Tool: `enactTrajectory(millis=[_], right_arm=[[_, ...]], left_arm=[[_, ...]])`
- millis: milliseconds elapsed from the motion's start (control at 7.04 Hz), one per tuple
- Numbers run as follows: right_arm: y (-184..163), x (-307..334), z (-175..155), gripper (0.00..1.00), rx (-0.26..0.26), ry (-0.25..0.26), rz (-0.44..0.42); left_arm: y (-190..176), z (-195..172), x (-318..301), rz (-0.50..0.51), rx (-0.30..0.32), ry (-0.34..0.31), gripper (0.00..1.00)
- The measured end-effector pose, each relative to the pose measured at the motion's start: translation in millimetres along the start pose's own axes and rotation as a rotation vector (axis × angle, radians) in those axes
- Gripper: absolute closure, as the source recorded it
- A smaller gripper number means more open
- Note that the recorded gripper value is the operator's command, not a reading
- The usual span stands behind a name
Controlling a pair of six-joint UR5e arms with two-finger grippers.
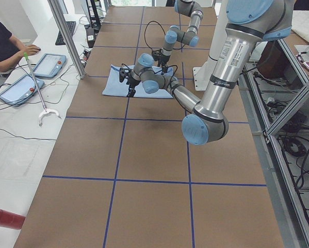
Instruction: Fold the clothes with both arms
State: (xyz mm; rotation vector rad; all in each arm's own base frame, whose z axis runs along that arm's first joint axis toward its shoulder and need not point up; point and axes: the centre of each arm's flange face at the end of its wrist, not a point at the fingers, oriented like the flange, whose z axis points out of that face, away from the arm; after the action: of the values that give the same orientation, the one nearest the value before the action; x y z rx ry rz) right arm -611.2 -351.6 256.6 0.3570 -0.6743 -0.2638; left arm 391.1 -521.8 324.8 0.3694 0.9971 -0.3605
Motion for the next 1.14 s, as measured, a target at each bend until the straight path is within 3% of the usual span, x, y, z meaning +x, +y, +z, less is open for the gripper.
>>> enactTrajectory(millis=[1136], right_arm=[[5.8, -5.9, -8.1, 0.03, -0.02, 0.007, -0.007]], left_arm=[[7.4, 6.1, 0.0, 0.005, -0.012, -0.006, 0.0]])
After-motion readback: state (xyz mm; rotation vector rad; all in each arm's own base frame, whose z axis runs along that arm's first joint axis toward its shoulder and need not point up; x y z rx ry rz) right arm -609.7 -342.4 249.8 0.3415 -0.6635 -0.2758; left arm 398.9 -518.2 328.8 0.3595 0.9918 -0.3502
